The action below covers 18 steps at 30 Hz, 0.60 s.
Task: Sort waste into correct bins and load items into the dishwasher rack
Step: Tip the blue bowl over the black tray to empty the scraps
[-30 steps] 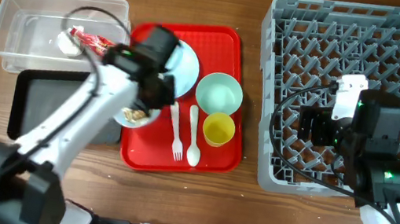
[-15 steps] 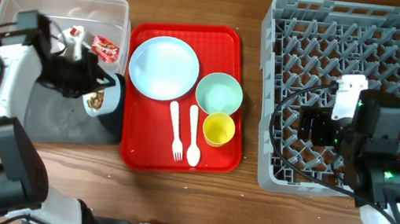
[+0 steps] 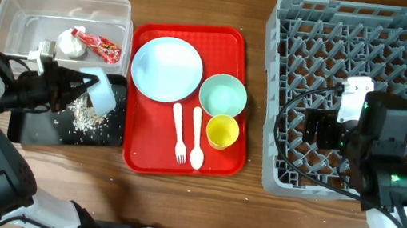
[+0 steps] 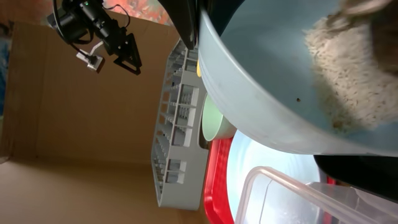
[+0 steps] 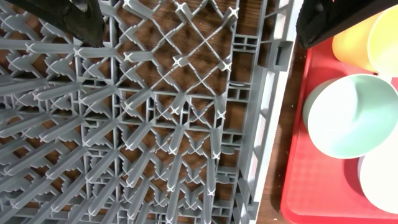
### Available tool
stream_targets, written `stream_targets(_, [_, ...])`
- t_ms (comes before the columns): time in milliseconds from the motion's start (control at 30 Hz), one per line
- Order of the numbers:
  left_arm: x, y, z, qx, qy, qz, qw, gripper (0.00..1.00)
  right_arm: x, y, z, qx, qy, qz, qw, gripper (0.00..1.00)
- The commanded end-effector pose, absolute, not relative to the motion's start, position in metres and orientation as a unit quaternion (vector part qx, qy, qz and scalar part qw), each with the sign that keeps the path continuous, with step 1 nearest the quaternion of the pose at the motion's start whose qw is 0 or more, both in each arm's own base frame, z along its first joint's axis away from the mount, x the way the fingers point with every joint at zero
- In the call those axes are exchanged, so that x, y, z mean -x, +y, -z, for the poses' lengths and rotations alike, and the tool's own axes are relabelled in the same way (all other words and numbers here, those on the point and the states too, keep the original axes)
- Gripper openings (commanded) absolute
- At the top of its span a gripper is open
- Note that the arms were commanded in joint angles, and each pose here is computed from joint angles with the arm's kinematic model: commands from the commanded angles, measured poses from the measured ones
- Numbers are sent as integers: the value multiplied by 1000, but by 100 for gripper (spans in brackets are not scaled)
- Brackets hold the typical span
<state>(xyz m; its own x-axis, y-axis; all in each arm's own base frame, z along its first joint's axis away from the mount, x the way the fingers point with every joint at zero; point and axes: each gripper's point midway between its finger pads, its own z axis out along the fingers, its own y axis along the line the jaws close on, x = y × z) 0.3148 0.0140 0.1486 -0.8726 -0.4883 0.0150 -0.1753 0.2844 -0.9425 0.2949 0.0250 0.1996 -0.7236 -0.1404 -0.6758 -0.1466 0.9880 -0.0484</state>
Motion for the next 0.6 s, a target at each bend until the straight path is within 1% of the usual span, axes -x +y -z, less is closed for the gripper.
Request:
stream_targets(0, [-317, 15, -153, 206, 776, 576, 153, 4, -298, 29, -209, 78, 925, -13, 373, 100])
stream_targets(333, [-324, 16, -177, 288, 703, 641, 114, 4, -297, 29, -208, 78, 925, -13, 371, 100])
stream_targets(567, [-323, 37, -187, 329, 664, 661, 122, 4, -297, 29, -208, 78, 925, -13, 371, 100])
